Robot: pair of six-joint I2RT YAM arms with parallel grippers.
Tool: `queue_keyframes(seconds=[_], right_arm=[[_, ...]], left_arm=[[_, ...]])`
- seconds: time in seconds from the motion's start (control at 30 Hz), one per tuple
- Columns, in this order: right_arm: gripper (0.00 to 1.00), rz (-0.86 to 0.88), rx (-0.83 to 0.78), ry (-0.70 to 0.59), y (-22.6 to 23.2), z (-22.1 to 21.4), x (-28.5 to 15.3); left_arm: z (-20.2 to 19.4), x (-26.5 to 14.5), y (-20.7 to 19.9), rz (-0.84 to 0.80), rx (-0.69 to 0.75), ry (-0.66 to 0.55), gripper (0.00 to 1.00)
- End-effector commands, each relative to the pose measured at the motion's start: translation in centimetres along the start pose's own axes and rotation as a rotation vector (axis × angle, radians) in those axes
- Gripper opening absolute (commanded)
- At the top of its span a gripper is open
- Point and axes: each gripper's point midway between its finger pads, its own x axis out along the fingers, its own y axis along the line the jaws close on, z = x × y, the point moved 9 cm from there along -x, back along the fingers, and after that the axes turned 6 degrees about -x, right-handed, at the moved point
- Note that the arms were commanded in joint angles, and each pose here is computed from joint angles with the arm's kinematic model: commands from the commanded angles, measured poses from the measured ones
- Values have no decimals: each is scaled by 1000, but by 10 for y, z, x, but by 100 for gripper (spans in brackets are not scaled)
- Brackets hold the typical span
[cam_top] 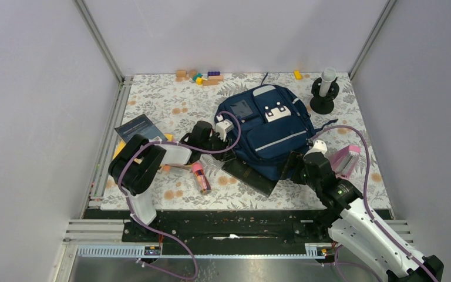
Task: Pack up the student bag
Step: Unzip the student bag at the center of the board.
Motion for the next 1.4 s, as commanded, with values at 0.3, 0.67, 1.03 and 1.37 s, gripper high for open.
queue_keyframes(seconds=[0.3, 0.67, 1.03, 1.37], right_arm=[[85, 10, 15, 10, -1, -10, 6], [85, -12, 68, -38, -1, -6, 13], [83, 33, 118, -60, 7, -15, 34], [80, 45, 224, -46, 8, -29, 43]], left_arm=[[25, -10, -14, 34, 94, -91, 10], [22, -30, -37, 42, 16, -110, 0], [6, -45, -49, 48, -129, -90, 0], [-1, -52, -48, 100, -166, -76, 0]])
